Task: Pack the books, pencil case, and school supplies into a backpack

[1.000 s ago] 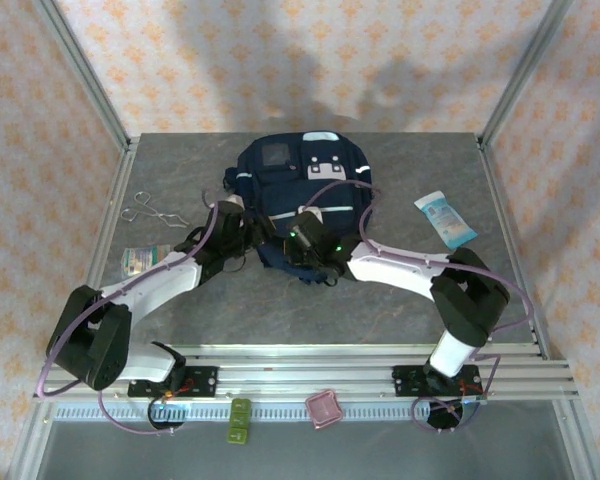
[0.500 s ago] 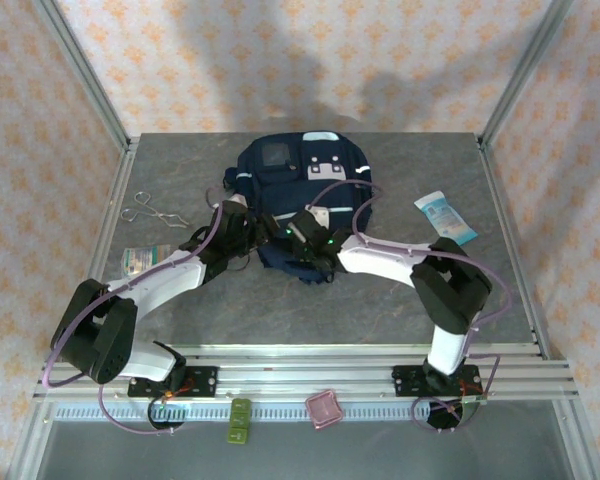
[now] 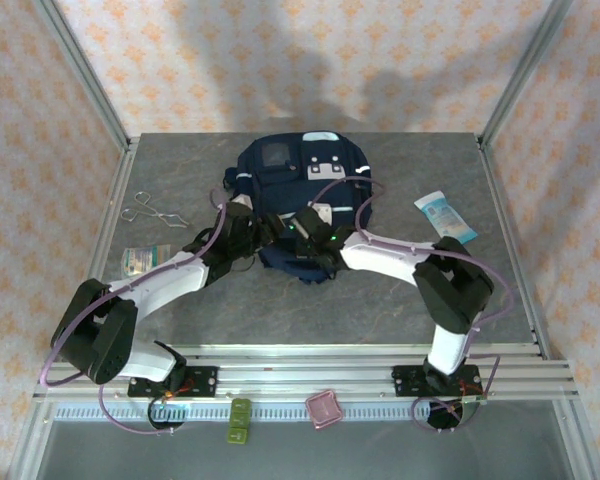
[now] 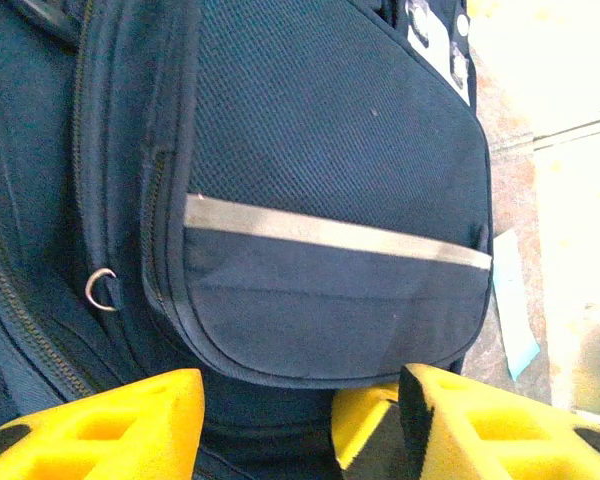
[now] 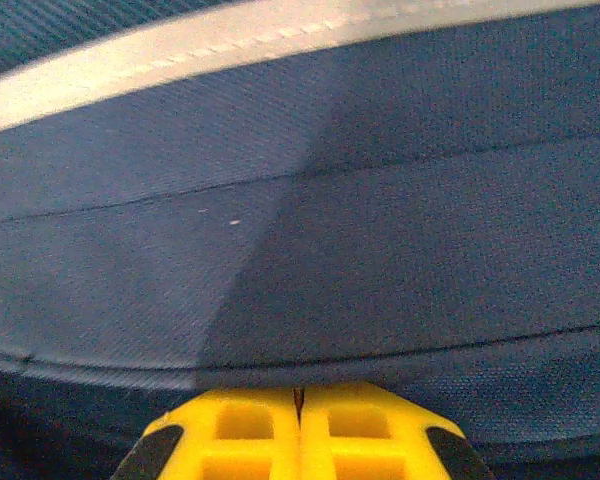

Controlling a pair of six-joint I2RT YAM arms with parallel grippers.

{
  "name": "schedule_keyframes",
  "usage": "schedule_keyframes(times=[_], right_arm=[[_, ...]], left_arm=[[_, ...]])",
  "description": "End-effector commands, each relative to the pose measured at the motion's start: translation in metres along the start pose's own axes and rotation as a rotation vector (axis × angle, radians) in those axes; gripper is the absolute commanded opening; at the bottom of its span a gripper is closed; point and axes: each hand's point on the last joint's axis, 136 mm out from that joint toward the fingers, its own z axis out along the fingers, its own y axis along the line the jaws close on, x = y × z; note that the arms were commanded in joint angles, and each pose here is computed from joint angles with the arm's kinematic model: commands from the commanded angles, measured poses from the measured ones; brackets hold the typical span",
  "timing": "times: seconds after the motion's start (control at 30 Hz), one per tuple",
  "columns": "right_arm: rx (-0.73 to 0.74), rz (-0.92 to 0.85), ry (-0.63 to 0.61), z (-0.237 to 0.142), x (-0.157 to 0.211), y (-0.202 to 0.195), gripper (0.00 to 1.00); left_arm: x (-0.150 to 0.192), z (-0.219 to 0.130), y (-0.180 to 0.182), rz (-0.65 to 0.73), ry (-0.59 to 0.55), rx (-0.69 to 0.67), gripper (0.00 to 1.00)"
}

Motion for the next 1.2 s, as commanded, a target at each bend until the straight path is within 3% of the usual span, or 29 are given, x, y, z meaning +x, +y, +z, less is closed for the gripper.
schedule_keyframes(times=[0.0,0.2,0.57,0.67,0.73,0.83,0.9,0.97,1.0,1.17], right_arm=[[-0.121,0.017,-0.130,-0.039,-0.039,0.017,0.00],[-0.140,0.002,-0.118,-0.038,-0.037,0.021,0.00],[-0.179,-0.002,-0.094,-0.034,-0.026,0.026,0.00],[-0.170,-0.018,-0.084,-0.031,-0.021,0.025,0.00],[-0.143,-0.028,-0.082,-0.027,-0.018,0.019,0.00],[-0.112,-0.029,-0.080,-0.023,-0.015,0.008,0.00],[-0.103,-0.027,-0.080,-0.021,-0.014,0.003,0.00],[-0.097,-0.030,-0.075,-0.020,-0.013,0.000,0.00],[-0.094,-0.031,-0.075,-0.020,-0.013,-0.001,0.00],[-0.018,-0.028,-0.086,-0.019,-0.015,-0.020,0.00]], left_arm=[[0.002,-0.001,-0.009,-0.024,-0.018,0.016,0.59],[0.006,0.007,-0.007,-0.041,-0.025,-0.017,0.63],[-0.020,0.015,-0.014,-0.058,-0.144,-0.019,0.63],[-0.028,0.014,-0.010,-0.049,-0.190,-0.045,0.56],[-0.034,0.015,-0.006,-0.042,-0.217,-0.074,0.43],[-0.040,0.021,0.000,-0.035,-0.210,-0.104,0.35],[-0.043,0.026,0.005,-0.031,-0.210,-0.121,0.20],[-0.045,0.031,0.008,-0.035,-0.202,-0.121,0.12],[-0.044,0.034,0.010,-0.032,-0.196,-0.128,0.00],[-0.052,0.035,0.018,-0.030,-0.207,-0.159,0.00]])
